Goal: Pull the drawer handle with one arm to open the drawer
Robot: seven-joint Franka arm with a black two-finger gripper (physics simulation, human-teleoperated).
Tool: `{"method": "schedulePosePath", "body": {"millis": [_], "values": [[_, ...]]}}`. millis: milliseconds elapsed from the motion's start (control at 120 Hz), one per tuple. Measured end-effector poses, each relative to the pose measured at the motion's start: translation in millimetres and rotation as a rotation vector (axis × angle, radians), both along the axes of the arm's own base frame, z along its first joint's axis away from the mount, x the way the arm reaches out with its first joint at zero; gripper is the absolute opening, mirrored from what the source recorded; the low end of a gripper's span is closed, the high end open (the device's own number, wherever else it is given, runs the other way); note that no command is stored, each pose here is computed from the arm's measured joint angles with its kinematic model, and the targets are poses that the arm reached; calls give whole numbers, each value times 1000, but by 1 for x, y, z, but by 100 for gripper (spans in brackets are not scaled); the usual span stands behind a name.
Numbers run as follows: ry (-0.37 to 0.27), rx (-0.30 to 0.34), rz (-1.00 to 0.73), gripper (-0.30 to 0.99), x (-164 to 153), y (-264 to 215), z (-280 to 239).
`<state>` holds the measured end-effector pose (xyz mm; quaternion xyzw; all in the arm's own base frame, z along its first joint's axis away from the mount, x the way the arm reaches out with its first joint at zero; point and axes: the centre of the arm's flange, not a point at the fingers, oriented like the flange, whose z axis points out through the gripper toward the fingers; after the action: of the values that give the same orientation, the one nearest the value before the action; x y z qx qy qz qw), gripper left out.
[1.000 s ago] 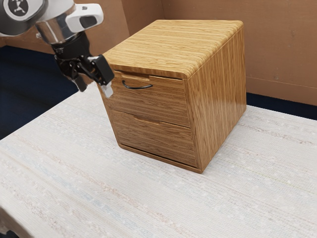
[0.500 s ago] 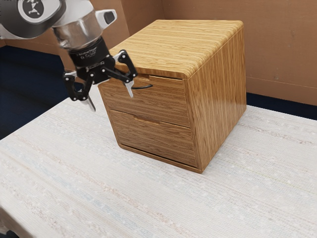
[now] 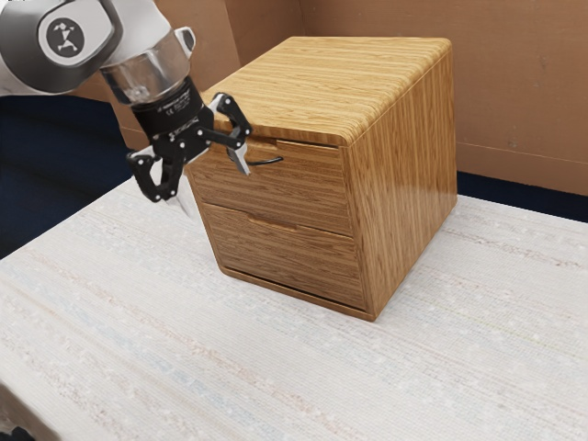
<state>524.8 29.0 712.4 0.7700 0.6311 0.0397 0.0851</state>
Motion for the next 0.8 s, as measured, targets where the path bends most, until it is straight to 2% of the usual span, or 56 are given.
{"method": "schedulePosePath", "body": {"millis": [100, 267, 600, 800], "values": [[-13, -8, 76, 69, -4, 15, -1], [-44, -19, 97, 69, -3, -8, -5], [-98, -36, 200, 69, 9, 1, -6], [-103, -42, 277, 69, 12, 26, -13]]}}
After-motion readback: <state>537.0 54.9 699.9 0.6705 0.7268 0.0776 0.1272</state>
